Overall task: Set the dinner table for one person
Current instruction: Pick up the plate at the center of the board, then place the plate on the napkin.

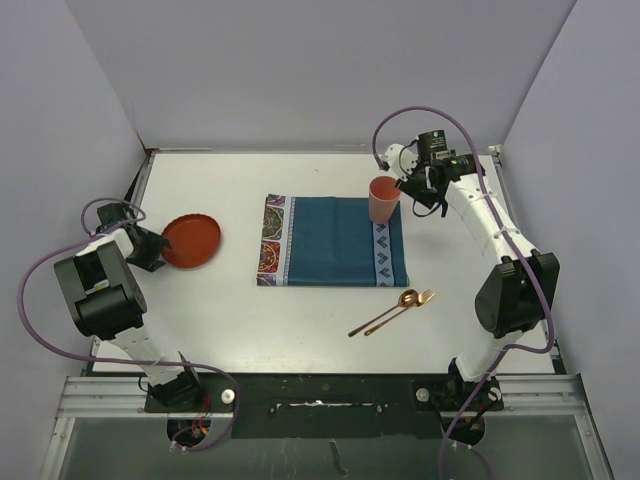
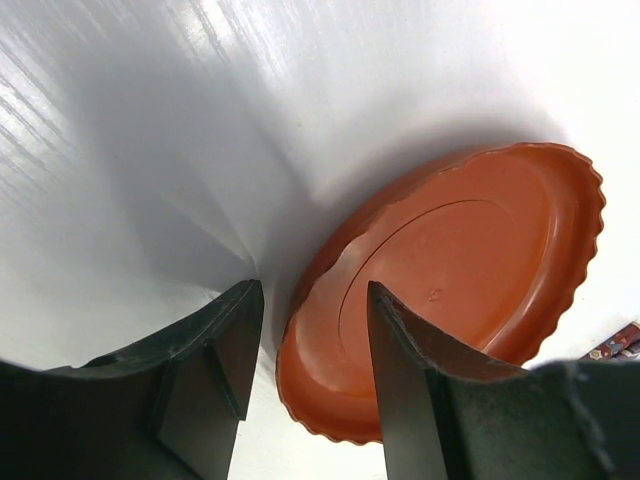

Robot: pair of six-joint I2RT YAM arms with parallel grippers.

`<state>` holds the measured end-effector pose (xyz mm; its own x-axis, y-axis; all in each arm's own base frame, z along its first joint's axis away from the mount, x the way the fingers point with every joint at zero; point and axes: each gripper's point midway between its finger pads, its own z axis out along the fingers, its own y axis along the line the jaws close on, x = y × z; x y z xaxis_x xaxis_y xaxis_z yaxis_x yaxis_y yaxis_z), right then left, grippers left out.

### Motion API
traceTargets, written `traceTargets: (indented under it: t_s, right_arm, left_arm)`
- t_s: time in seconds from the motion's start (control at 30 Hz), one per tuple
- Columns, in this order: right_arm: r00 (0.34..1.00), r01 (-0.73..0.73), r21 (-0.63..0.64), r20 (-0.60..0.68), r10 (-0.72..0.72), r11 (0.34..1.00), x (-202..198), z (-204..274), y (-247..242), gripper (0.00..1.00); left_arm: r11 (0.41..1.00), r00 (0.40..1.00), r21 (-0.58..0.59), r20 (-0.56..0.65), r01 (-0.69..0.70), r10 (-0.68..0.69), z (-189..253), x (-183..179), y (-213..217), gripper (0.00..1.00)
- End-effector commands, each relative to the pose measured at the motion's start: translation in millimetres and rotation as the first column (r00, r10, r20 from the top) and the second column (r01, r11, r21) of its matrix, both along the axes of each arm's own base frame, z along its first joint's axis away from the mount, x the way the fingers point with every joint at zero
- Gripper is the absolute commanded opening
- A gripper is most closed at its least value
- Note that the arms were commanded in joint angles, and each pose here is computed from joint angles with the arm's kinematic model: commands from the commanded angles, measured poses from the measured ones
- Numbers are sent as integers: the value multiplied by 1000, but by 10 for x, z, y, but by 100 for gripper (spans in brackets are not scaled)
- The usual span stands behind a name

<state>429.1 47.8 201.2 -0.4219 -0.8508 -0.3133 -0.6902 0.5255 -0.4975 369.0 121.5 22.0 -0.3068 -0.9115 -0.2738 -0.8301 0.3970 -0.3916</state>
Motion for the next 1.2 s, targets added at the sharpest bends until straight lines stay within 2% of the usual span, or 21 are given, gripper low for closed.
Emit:
traceTargets:
  t_s: [0.0, 0.1, 0.2, 0.23, 0.4, 0.53, 0.6, 0.73, 0.83, 0.93, 1.17]
  right_arm:
    - [997, 9, 0, 83, -9, 1000, 66, 231, -47, 33]
    - [996, 18, 3, 87, -19, 1000, 66, 255, -77, 33]
    - [995, 28, -8, 93, -27, 1000, 64, 281, -122, 33]
    - [995, 29, -13, 93, -28, 999, 58, 285, -138, 33]
    - [995, 42, -28, 94, -40, 999, 48, 293, -207, 33]
    - [994, 50, -33, 102, -46, 998, 46, 326, -231, 33]
    - [994, 53, -35, 102, -49, 998, 49, 327, -241, 33]
    - [993, 65, -46, 98, -60, 997, 47, 316, -277, 34]
    - [993, 75, -52, 95, -70, 996, 32, 312, -310, 34]
    - [991, 90, -52, 100, -84, 995, 18, 328, -355, 34]
    - [986, 125, -40, 118, -119, 991, 5, 384, -438, 34]
  left_arm:
    - [999, 1000, 33, 16, 18, -18, -19, 147, 51, 43]
    - [999, 999, 32, 18, 25, -26, -53, 174, 36, 31]
    - [999, 999, 20, 29, 37, -38, -96, 204, 9, 4]
    - [999, 999, 13, 32, 40, -41, -108, 211, -3, 0]
    - [997, 994, -7, 86, 74, -73, -10, 275, -83, 0]
    - [988, 966, 47, 208, 144, -151, 470, 416, -138, 0]
    - [982, 942, 41, 275, 187, -191, 766, 485, -215, 0]
    - [945, 869, -11, 396, 328, -297, 1293, 573, -629, 0]
    - [887, 801, 16, 422, 462, -425, 1524, 603, -1182, 0]
    - [809, 729, 16, 424, 588, -538, 1576, 660, -1730, 0]
    - [650, 618, -48, 368, 758, -694, 1128, 798, -2736, 0]
